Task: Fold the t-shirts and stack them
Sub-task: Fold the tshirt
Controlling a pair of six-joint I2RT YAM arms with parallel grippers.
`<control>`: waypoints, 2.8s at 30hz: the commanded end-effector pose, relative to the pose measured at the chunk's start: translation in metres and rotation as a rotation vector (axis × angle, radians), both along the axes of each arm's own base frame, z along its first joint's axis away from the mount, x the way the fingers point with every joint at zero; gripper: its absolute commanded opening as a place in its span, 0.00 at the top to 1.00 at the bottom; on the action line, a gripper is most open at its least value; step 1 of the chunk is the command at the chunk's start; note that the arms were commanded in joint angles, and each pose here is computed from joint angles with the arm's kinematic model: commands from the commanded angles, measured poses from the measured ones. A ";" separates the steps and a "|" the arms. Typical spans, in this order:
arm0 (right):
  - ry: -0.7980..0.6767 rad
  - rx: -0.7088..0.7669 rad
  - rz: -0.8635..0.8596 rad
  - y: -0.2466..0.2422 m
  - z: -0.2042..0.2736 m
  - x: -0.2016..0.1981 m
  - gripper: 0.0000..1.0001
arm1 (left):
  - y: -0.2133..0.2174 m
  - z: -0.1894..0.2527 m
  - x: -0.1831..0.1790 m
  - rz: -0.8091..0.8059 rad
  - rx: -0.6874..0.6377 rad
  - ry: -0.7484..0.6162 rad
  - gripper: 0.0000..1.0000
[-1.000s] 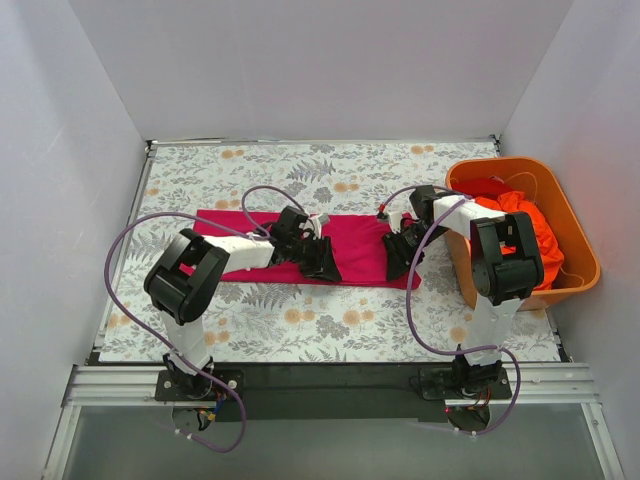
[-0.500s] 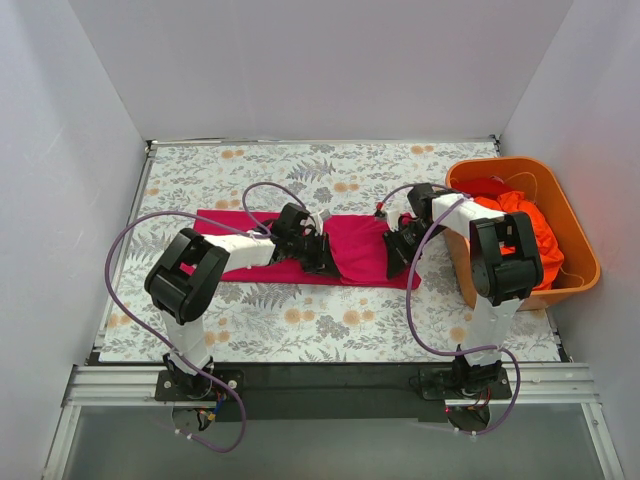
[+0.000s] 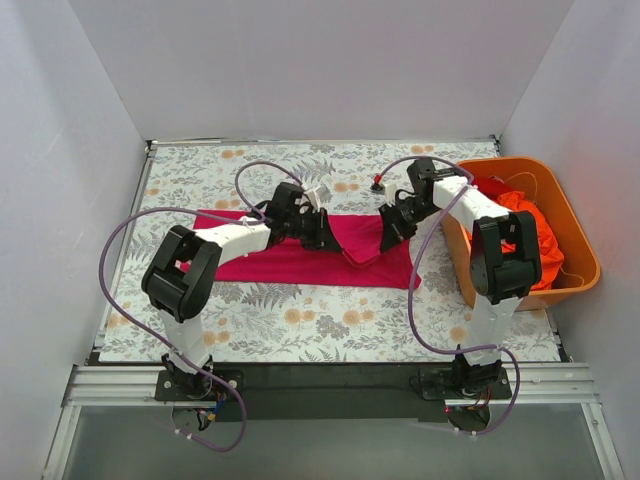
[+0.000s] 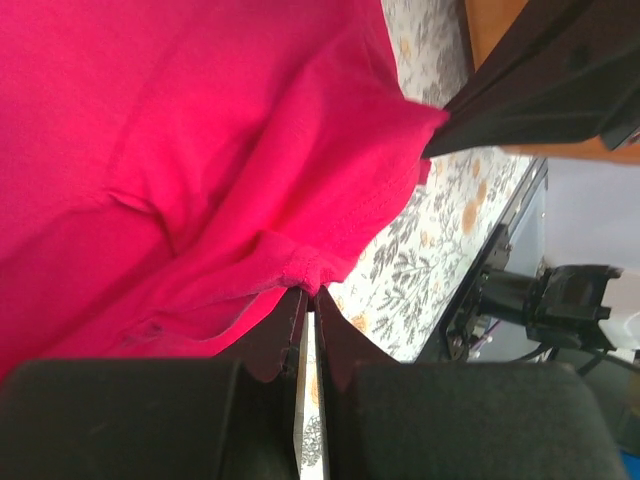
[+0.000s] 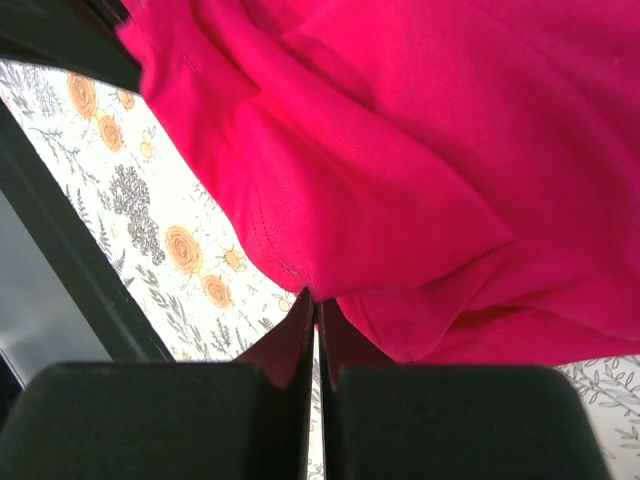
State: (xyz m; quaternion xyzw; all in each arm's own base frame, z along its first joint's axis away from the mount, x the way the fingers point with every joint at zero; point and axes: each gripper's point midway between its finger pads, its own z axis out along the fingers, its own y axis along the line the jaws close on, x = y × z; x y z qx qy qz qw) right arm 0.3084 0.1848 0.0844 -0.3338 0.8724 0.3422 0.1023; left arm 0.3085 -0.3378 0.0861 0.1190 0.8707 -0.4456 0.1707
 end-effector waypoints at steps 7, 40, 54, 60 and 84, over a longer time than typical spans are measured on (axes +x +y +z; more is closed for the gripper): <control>0.001 0.006 0.020 0.008 -0.003 0.022 0.99 | 0.021 0.010 0.041 0.074 -0.042 0.003 1.00; -0.181 -0.224 0.092 -0.008 0.021 -0.012 0.69 | 0.183 0.018 0.080 0.058 0.334 -0.173 0.66; -0.243 -0.483 0.205 -0.010 -0.057 0.016 0.76 | 0.296 -0.059 0.093 0.014 0.806 -0.179 0.71; -0.347 -0.619 0.190 -0.027 -0.086 0.080 0.82 | 0.325 -0.072 0.058 0.023 0.839 -0.078 0.75; -0.894 -0.381 -0.158 0.007 0.103 0.213 0.48 | 0.215 -0.006 0.028 -0.386 0.773 -0.484 0.70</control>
